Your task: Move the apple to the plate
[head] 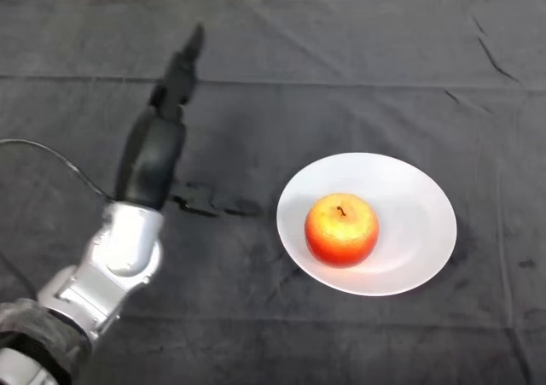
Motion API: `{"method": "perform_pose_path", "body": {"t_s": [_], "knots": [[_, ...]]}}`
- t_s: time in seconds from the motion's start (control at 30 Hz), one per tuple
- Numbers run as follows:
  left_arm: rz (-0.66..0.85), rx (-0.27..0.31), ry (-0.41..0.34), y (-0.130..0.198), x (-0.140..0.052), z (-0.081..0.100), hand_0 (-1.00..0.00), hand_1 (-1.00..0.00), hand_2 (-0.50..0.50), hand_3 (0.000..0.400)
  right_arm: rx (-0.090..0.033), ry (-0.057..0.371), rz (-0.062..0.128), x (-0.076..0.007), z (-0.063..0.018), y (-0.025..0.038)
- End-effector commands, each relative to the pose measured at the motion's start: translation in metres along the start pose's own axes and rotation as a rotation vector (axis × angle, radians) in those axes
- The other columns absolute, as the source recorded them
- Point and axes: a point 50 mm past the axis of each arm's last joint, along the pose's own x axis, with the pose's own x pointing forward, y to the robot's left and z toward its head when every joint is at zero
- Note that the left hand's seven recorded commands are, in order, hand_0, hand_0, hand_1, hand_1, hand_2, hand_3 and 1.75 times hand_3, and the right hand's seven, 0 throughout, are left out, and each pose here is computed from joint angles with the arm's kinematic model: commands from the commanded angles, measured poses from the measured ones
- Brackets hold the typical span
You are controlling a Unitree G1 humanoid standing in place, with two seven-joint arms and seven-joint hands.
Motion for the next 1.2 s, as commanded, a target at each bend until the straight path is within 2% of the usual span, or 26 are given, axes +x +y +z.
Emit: {"method": "perform_pose_path", "body": {"t_s": [0.03, 0.37, 1.2], "knots": [[0.057, 0.039, 0.025, 0.029, -0.012, -0.009, 0.0, 0.0, 0.0, 0.0, 0.001, -0.028, 0.022, 0.0008, 0.0082, 0.0037], [0.223, 0.081, 0.05, 0.076, -0.025, -0.015, 0.0, 0.0, 0.0, 0.0, 0.0, -0.028, 0.022, 0.0007, 0.0081, 0.0037], [0.562, 0.126, 0.144, 0.155, -0.065, -0.029, 0.0, 0.0, 0.0, 0.0, -0.001, -0.028, 0.022, 0.0007, 0.0081, 0.0038]]}}
